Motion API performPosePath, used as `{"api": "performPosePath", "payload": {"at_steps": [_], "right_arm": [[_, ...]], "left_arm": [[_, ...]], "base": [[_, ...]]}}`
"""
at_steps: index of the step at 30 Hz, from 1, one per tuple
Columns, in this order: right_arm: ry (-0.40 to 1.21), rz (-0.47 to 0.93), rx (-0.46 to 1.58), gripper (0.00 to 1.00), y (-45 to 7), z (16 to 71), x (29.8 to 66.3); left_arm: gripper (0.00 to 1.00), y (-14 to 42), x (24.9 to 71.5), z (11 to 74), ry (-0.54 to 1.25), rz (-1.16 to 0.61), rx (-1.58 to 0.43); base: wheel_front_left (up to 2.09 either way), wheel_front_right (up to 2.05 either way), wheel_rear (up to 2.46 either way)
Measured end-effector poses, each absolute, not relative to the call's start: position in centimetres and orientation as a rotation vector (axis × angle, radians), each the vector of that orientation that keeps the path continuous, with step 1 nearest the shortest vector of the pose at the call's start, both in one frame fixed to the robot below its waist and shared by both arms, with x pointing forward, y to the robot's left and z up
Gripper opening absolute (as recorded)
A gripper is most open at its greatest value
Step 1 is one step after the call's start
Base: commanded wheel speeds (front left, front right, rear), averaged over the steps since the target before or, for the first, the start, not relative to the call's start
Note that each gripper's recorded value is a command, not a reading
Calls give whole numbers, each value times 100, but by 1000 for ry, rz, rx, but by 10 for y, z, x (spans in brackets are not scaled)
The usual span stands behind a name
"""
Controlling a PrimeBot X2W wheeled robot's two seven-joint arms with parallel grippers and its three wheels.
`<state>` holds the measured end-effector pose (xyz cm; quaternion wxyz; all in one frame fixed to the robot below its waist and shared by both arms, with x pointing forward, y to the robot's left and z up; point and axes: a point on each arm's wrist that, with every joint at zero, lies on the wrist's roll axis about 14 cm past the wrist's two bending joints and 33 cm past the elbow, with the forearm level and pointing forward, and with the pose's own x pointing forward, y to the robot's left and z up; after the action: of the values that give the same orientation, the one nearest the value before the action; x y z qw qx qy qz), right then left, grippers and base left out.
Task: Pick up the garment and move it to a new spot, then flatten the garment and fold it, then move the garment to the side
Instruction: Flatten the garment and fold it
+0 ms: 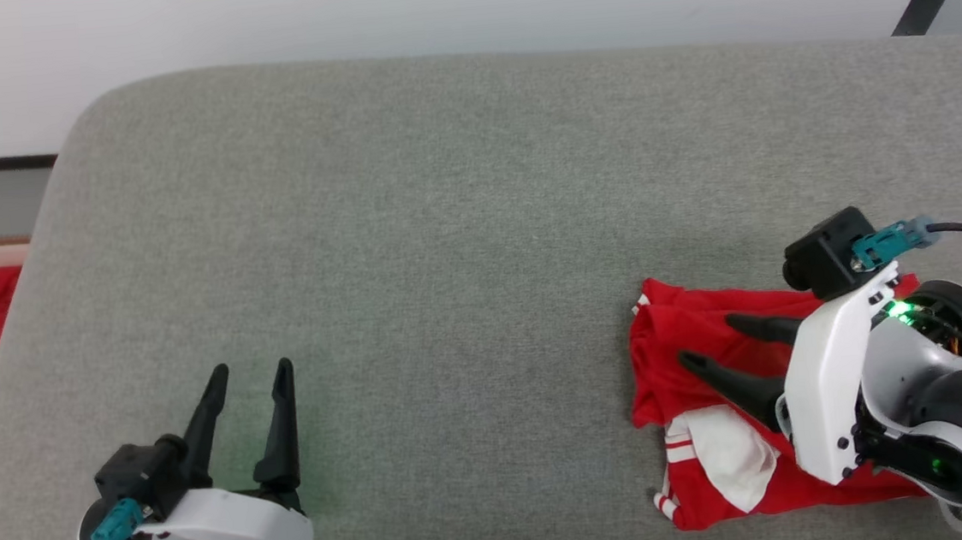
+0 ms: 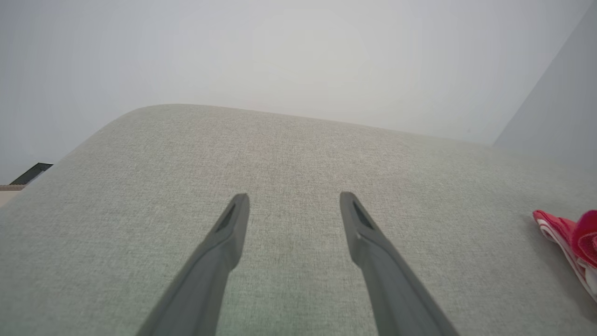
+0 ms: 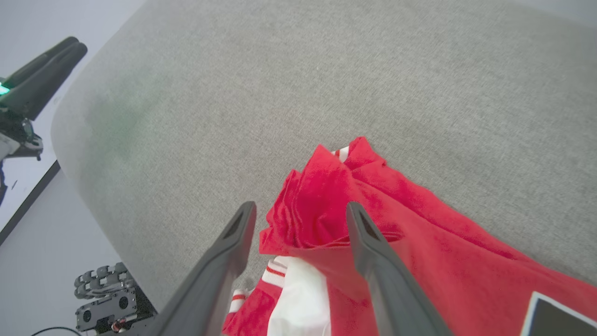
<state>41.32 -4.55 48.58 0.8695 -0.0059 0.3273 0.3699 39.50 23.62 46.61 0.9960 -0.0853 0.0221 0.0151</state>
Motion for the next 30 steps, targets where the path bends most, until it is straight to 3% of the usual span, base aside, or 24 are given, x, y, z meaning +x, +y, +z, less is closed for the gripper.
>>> {"api": "performPosePath", "payload": {"at_steps": [6,18,30], "right_arm": [[557,671,-8,100,-75,507,430],[375,295,-5,100,-204,509,446],[150,170,78,100,-238,525,420]], "left_arm": [[100,231,399,474,25,3,-166],[100,224,411,485,2,-39,-172],[100,229,404,490,-11,-29,-165]], "base": [[0,0,0],[0,0,0],[0,0,0]]}}
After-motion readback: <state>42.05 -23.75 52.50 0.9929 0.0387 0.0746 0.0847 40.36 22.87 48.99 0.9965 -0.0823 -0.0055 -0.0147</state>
